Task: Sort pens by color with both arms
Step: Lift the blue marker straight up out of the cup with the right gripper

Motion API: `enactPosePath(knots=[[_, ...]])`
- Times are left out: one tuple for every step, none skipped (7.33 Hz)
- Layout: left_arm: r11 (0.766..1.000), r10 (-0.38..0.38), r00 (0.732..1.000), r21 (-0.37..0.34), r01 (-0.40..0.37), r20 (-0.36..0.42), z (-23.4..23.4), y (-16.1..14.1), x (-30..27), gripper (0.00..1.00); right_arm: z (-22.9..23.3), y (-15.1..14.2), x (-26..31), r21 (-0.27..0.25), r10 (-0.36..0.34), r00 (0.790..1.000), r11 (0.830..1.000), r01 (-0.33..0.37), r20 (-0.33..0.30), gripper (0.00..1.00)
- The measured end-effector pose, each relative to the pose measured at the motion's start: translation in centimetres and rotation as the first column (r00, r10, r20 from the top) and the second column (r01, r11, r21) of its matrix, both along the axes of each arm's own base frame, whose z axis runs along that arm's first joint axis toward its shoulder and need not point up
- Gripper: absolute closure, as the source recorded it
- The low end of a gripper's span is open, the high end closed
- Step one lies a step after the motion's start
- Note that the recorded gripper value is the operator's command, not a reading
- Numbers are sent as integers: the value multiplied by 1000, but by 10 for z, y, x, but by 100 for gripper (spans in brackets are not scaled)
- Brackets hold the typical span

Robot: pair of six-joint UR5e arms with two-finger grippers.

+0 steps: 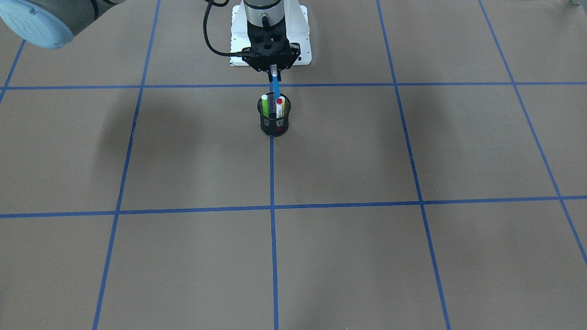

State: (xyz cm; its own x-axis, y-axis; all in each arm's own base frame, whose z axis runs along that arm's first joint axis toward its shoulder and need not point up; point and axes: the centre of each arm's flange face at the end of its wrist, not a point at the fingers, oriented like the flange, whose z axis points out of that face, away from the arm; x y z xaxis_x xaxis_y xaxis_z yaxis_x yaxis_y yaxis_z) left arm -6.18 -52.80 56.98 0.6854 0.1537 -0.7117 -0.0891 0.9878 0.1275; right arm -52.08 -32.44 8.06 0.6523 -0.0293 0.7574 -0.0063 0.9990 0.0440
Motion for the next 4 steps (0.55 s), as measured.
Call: enactPosePath(knots=[[1000, 0, 1000, 0, 0, 0, 0, 0, 0, 0, -6, 4, 14, -3, 1, 1000, 1000, -1, -3, 100], [1000, -1, 1000, 0, 1, 0, 0, 0, 0, 0, -10, 7, 26, -5, 4, 1000, 1000, -4, -5, 100], [1000, -1, 1000, 0, 1, 0, 0, 0, -1, 0, -14, 8, 36, -8, 8, 1000, 1000, -8, -6, 100], [1000, -1, 1000, -1, 1, 0, 0, 0, 0, 0, -18, 9, 48, -9, 12, 1000, 1000, -12, -6, 100]])
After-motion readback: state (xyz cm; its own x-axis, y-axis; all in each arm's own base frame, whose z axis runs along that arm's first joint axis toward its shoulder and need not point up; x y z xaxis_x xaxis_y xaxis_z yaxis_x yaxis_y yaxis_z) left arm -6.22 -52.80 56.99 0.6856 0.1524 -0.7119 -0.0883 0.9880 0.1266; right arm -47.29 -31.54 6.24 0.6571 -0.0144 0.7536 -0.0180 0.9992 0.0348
